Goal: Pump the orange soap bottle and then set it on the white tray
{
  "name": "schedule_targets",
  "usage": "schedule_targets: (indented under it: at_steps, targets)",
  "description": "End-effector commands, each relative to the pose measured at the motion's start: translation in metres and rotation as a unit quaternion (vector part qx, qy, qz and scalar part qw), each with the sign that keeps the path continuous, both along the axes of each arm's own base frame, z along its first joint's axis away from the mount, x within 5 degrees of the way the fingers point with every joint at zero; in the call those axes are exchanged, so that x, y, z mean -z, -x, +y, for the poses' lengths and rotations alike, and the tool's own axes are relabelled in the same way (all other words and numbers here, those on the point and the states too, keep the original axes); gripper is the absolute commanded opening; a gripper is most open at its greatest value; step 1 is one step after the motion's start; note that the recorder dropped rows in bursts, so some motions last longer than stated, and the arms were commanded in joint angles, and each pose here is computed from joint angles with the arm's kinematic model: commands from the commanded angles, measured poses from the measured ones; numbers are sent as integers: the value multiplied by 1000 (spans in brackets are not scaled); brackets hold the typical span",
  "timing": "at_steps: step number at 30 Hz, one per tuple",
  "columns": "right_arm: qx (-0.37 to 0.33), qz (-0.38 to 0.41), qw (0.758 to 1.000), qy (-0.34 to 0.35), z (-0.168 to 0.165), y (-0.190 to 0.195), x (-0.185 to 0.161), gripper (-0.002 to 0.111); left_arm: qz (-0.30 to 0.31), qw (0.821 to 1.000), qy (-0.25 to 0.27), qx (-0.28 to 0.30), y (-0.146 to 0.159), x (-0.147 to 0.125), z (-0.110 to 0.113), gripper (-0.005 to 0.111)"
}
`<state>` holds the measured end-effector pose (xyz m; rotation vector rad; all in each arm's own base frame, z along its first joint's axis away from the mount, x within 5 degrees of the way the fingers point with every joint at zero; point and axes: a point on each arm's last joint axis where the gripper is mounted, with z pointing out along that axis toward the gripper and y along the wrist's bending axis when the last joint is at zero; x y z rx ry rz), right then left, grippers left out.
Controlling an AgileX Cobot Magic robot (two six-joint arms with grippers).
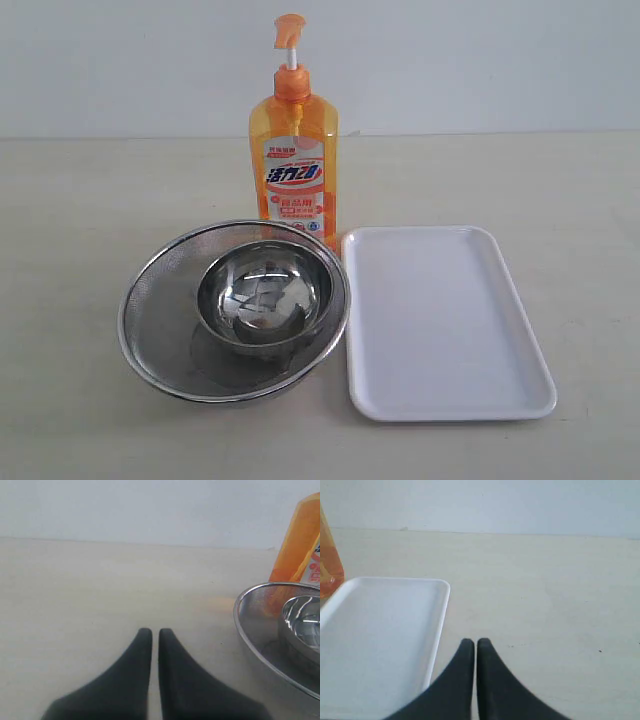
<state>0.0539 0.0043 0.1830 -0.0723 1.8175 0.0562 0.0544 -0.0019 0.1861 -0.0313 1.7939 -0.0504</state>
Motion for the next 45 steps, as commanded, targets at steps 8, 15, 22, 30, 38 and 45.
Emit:
schedule_targets:
  at_steps: [8,15,22,30,38,45]
  targets:
    - [-2,-9,1000,3,0,0,-1,0,0,1000,4,-1,0,1,0,5]
    - [-2,-90,996,0,0,-2,-16,0,0,1000,4,11,0,1,-1,5]
    - [-2,-183,983,-8,0,-2,-33,0,0,1000,4,16,0,1,-2,5]
    - [-2,-217,976,-9,0,-1,-39,0,0,1000,4,16,0,1,-2,5]
    - [-1,-192,981,-31,0,-2,-35,0,-22,1000,-14,13,-1,-3,-1,5]
    - [0,-190,980,-52,0,-2,-35,0,-155,988,-9,2,-2,-27,1,5]
